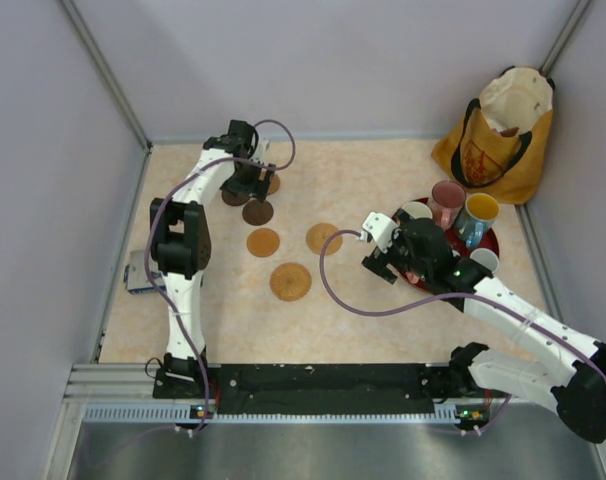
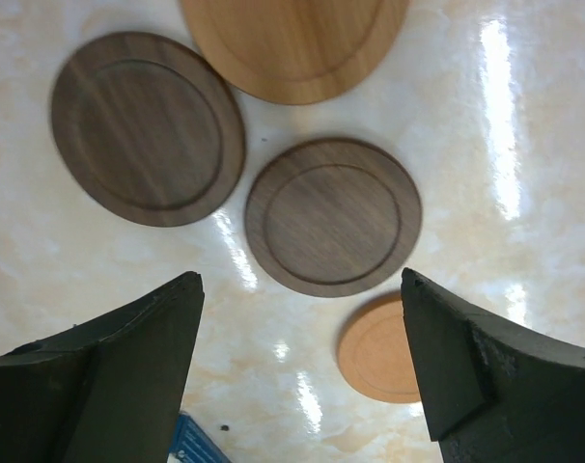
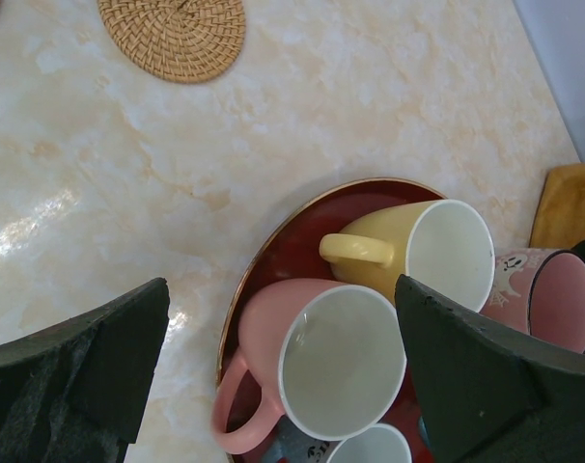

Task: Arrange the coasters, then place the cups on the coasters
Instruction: Move the coaster to the center of the board.

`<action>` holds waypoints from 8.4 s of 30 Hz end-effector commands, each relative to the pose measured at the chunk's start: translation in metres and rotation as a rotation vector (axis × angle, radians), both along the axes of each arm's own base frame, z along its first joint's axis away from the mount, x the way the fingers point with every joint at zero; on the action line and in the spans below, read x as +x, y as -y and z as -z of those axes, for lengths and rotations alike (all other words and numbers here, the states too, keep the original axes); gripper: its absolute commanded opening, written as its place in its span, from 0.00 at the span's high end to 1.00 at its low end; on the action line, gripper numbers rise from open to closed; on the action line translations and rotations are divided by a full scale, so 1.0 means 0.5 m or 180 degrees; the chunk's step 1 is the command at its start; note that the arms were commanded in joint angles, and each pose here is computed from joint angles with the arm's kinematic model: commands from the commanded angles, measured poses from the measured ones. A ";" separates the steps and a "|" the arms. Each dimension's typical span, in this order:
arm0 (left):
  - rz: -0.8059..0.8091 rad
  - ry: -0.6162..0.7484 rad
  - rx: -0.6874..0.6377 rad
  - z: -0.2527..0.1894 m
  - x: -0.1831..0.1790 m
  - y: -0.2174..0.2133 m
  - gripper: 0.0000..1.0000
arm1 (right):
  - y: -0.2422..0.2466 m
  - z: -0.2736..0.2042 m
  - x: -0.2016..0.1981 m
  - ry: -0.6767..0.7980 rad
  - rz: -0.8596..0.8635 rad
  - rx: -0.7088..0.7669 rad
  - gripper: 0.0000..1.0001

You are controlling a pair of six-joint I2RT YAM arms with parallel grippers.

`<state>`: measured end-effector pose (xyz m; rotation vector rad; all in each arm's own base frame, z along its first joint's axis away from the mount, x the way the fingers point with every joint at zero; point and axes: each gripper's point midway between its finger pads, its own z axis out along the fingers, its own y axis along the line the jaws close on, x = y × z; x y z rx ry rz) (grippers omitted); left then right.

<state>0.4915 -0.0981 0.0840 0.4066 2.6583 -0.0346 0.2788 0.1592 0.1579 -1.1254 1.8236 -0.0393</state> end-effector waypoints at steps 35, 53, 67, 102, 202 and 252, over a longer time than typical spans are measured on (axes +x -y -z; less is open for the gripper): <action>-0.0473 -0.0759 -0.0472 0.135 -0.045 -0.001 0.58 | -0.001 -0.008 0.013 0.0096 0.0019 0.0027 0.01; -0.0104 -0.0503 -0.0519 0.109 0.006 0.115 0.50 | 0.001 0.001 0.018 0.0070 0.0045 -0.0020 0.01; -0.0184 0.0570 -0.0990 -0.222 0.051 0.033 0.08 | -0.037 -0.024 0.067 -0.0021 0.0255 0.0187 0.01; -0.0656 0.1140 -0.0429 -0.155 -0.367 -0.277 0.01 | -0.475 0.141 0.452 -0.0256 0.0885 0.0136 0.01; -0.0515 0.1092 -0.0938 -0.148 -0.373 -0.258 0.01 | -0.013 0.172 0.525 -0.0303 0.1962 -0.0820 0.01; -0.0537 0.1087 -0.0982 -0.147 -0.374 -0.262 0.01 | -0.080 0.160 0.568 -0.0112 0.1834 -0.0770 0.01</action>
